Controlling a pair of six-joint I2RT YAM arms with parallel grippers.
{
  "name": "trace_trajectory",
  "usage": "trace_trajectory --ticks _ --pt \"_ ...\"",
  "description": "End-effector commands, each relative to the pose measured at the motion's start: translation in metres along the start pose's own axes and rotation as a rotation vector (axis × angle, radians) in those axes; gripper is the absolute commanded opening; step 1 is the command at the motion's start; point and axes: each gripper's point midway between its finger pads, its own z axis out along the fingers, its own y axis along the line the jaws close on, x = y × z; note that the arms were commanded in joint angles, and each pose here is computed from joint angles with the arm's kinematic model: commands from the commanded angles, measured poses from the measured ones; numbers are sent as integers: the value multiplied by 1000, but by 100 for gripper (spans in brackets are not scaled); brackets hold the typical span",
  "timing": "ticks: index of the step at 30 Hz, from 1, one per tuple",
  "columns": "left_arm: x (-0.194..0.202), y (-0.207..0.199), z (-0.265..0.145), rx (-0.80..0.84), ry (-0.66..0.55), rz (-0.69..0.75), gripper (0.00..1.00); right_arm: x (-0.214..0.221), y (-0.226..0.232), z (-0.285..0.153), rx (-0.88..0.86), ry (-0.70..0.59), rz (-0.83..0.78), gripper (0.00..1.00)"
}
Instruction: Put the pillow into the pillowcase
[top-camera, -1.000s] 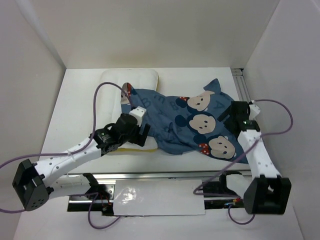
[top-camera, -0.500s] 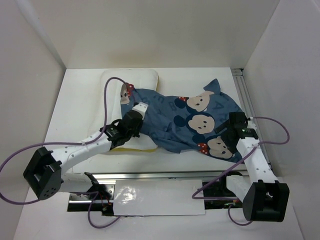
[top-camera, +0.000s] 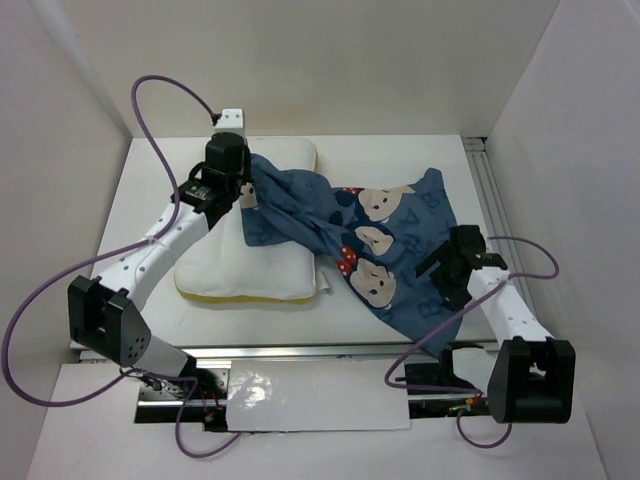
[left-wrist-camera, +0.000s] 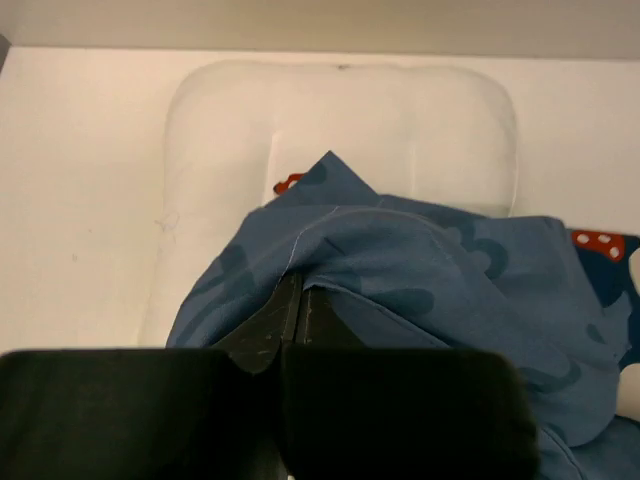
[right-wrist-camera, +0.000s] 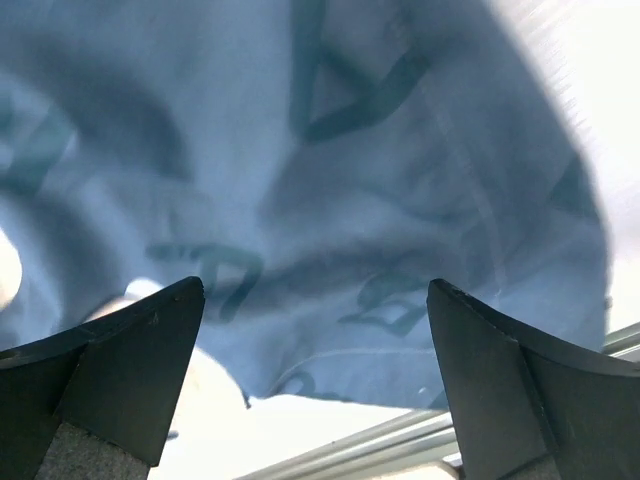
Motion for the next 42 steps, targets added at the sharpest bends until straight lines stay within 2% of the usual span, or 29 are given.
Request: trace_trajectory --ticks 1,3,9,17,19,23,24,25,26,27,29,31,34,35,36,38,40,42 --pt "2 5 8 -12 9 13 0 20 -5 -9 -6 34 -33 100" --pt "8 7 9 0 6 6 0 36 -11 -12 -7 66 -38 95" --pt "4 24 8 -40 12 -10 0 80 -22 5 36 151 -96 95" --pt "13 34 9 -62 34 -6 0 89 -16 29 104 103 -150 95" --pt "10 35 6 -60 26 -10 0 85 -13 39 120 64 -140 91" --pt "11 35 4 -60 25 -19 0 74 -5 55 118 0 -119 73" --pt "11 36 2 -60 24 -20 0 70 -3 61 122 -25 -119 63" --pt "12 34 2 -50 26 -20 0 71 -5 62 133 -20 -122 63" --pt "12 35 -1 -49 25 -20 0 67 7 64 98 -44 -144 44" --pt "12 39 0 -58 24 -23 0 65 11 65 79 -51 -160 31" --pt "10 39 -4 -48 18 -27 0 57 27 64 39 -83 -216 0" --pt "7 40 -7 -46 8 -31 0 42 42 54 6 -153 -263 0" --pt "-1 40 -14 -31 -12 -41 0 -3 78 14 -53 -326 -317 0" --pt "-7 39 -18 -21 -21 -45 0 -12 91 -8 -103 -360 -333 0" --pt "-20 38 -26 -6 -51 -58 0 -35 117 -44 -185 -446 -355 0" --pt "-35 36 -35 25 -87 -64 0 -58 136 -86 -238 -536 -330 0" --pt "-53 34 -48 41 -131 -69 0 -89 158 -149 -313 -646 -287 0" --pt "-83 35 -68 61 -205 -86 0 -124 157 -213 -324 -786 -159 0"
